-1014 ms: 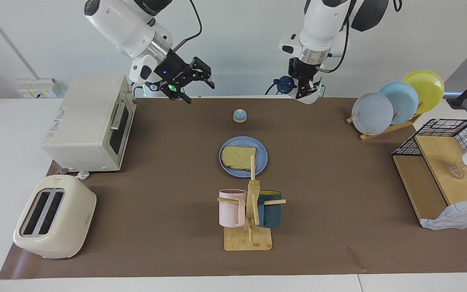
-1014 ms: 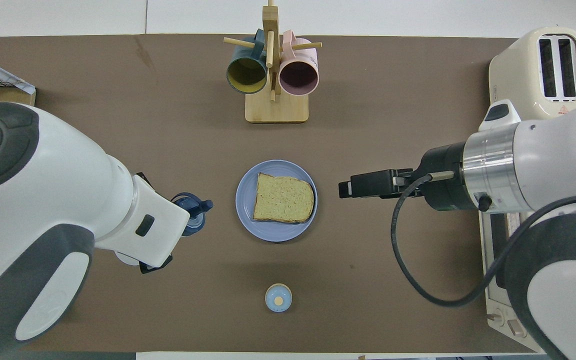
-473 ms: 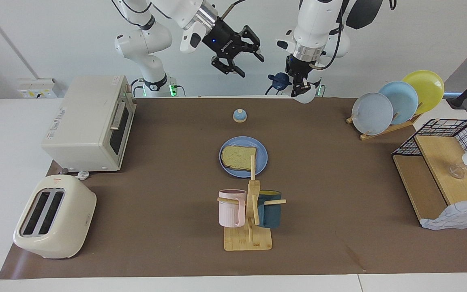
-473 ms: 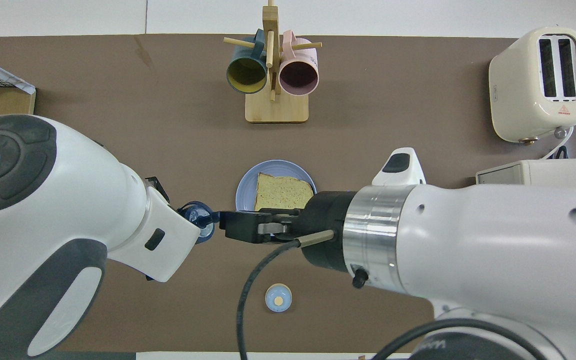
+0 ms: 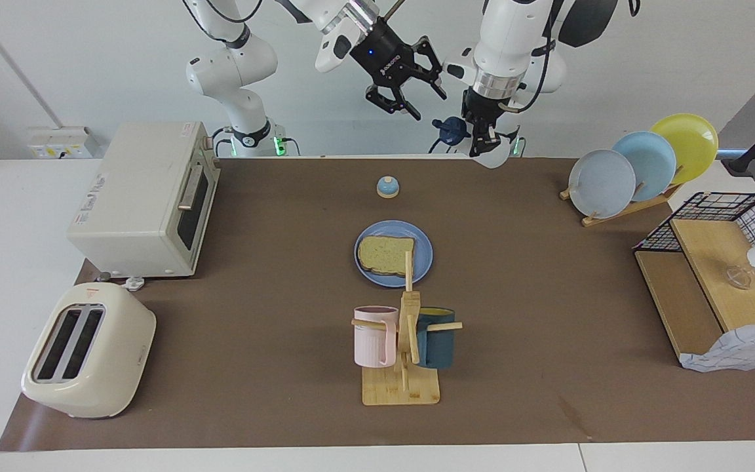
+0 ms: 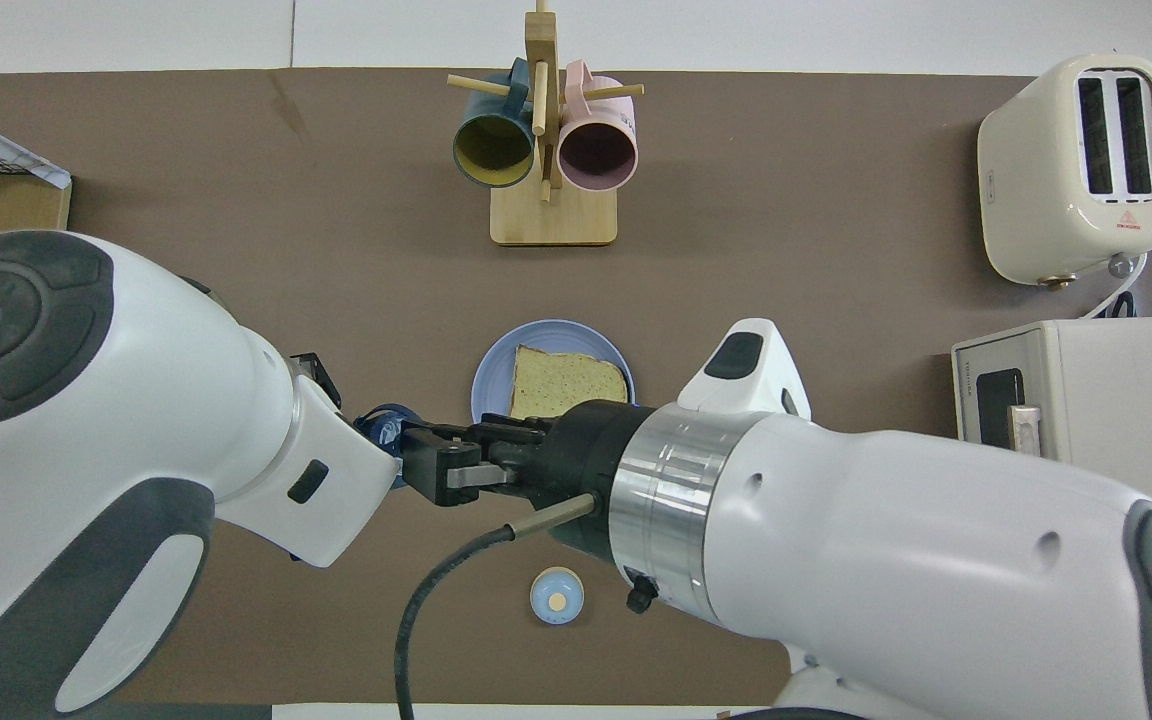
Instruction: Put bread on plate and add seasoning
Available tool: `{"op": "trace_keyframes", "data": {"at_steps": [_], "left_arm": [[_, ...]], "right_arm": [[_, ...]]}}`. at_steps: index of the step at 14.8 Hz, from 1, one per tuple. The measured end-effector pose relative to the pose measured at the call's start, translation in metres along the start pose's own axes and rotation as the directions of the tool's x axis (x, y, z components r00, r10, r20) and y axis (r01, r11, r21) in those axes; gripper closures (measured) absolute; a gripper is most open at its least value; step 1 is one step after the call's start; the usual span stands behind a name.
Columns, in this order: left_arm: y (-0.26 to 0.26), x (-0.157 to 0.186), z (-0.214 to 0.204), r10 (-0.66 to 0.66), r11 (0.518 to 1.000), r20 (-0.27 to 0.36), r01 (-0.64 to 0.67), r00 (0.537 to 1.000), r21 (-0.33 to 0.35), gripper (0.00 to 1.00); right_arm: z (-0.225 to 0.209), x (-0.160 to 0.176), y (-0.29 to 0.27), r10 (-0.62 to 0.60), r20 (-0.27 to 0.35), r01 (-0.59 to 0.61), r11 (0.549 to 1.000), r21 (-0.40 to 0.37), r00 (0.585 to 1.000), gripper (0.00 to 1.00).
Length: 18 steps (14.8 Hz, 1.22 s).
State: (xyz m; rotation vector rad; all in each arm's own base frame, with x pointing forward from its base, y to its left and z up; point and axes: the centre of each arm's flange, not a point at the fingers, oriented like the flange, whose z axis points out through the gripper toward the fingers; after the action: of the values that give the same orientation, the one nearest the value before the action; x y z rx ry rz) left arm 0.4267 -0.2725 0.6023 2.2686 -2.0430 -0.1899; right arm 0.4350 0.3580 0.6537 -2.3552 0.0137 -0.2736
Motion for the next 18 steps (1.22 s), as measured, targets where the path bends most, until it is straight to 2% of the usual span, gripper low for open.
{"op": "trace_keyframes", "data": {"at_steps": [3,9,15,16,18], "left_arm": [[0.000,0.000,0.000,0.001,1.000,0.000,-0.001,1.000,0.000,0.60],[0.000,0.000,0.000,0.001,1.000,-0.001,-0.001,1.000,0.001,0.60],[0.000,0.000,0.000,0.001,1.000,-0.001,-0.001,1.000,0.001,0.60],[0.000,0.000,0.000,0.001,1.000,-0.001,-0.001,1.000,0.001,0.60],[0.000,0.000,0.000,0.001,1.000,-0.001,-0.001,1.000,0.001,0.60]], "right_arm": [[0.013,0.007,0.006,0.013,-0.017,-0.013,1.000,-0.002,1.000,0.40],[0.027,0.008,0.009,0.025,-0.011,-0.025,1.000,-0.007,1.000,0.45],[0.025,0.002,0.006,0.024,0.021,-0.024,1.000,-0.015,0.999,0.48],[0.025,0.001,0.006,0.024,0.029,-0.024,1.000,-0.018,0.999,0.53],[0.023,-0.001,0.004,0.022,0.036,-0.022,1.000,-0.019,0.999,0.55]]}}
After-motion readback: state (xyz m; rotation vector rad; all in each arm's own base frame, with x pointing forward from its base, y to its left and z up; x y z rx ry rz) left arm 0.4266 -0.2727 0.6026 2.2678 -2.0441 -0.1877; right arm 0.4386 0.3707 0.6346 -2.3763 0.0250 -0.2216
